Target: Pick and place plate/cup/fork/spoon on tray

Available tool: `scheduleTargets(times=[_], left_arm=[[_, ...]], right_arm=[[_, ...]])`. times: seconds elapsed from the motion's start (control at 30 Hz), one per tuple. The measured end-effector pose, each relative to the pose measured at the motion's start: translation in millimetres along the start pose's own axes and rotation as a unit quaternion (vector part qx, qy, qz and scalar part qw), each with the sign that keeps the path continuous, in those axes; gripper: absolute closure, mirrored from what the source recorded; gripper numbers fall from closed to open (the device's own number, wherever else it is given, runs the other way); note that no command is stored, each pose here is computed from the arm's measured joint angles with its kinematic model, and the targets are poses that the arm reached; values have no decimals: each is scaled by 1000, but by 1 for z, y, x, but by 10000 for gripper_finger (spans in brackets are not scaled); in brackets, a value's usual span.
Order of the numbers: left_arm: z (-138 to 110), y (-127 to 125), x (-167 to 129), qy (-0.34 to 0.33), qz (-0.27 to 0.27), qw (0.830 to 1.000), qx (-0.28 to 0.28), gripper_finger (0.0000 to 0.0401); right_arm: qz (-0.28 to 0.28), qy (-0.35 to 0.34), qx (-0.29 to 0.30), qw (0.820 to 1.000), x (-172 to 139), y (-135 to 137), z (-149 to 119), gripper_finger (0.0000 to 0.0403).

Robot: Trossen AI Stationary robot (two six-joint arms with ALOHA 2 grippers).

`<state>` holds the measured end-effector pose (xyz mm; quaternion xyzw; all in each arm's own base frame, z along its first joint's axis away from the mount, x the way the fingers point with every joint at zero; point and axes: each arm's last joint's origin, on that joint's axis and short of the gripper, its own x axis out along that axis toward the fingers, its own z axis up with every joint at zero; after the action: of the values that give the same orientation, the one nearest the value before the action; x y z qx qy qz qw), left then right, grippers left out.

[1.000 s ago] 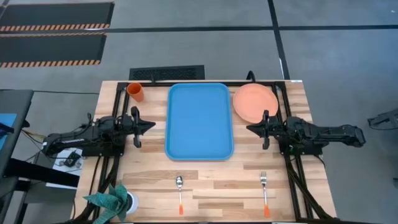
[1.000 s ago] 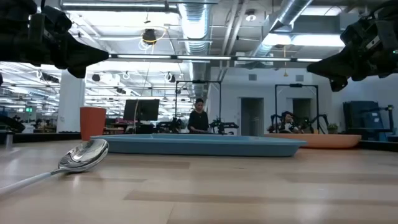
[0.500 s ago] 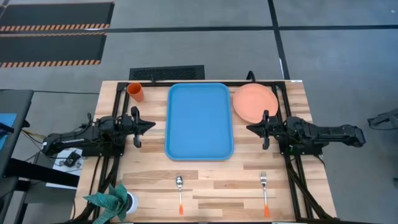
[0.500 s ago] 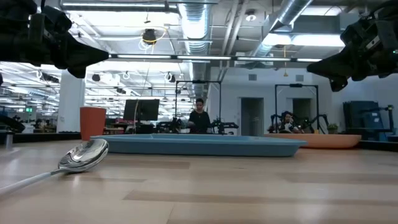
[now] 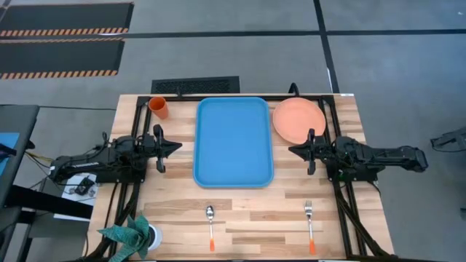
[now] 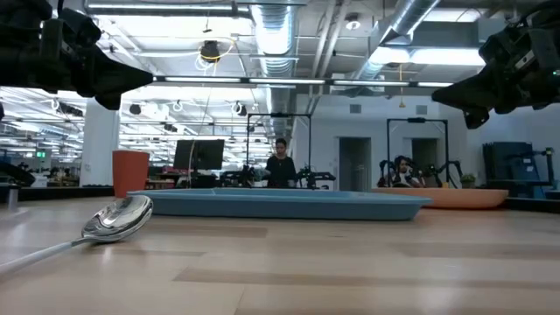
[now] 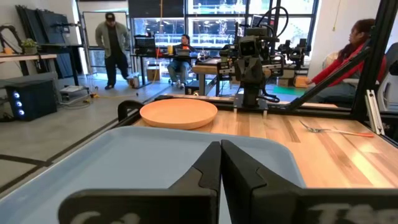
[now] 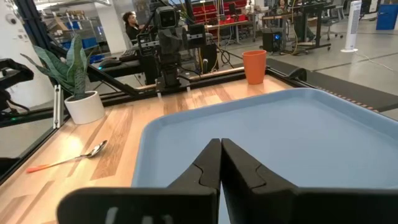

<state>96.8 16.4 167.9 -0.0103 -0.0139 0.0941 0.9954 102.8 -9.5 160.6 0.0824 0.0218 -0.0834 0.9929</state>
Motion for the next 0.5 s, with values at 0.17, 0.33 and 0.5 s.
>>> scheduleTargets(times=[0.17,0.33,0.5], left_arm=[[0,0,0,0,0,1000,0,401],[0,0,0,0,0,1000,0,401],[0,0,0,0,0,1000,0,401]], right_arm=[[0,0,0,1000,0,0,0,369],[-9,-2,-44,999,0,-1,0,369],[-6,-15,-2,1000,0,-1,3,369]])
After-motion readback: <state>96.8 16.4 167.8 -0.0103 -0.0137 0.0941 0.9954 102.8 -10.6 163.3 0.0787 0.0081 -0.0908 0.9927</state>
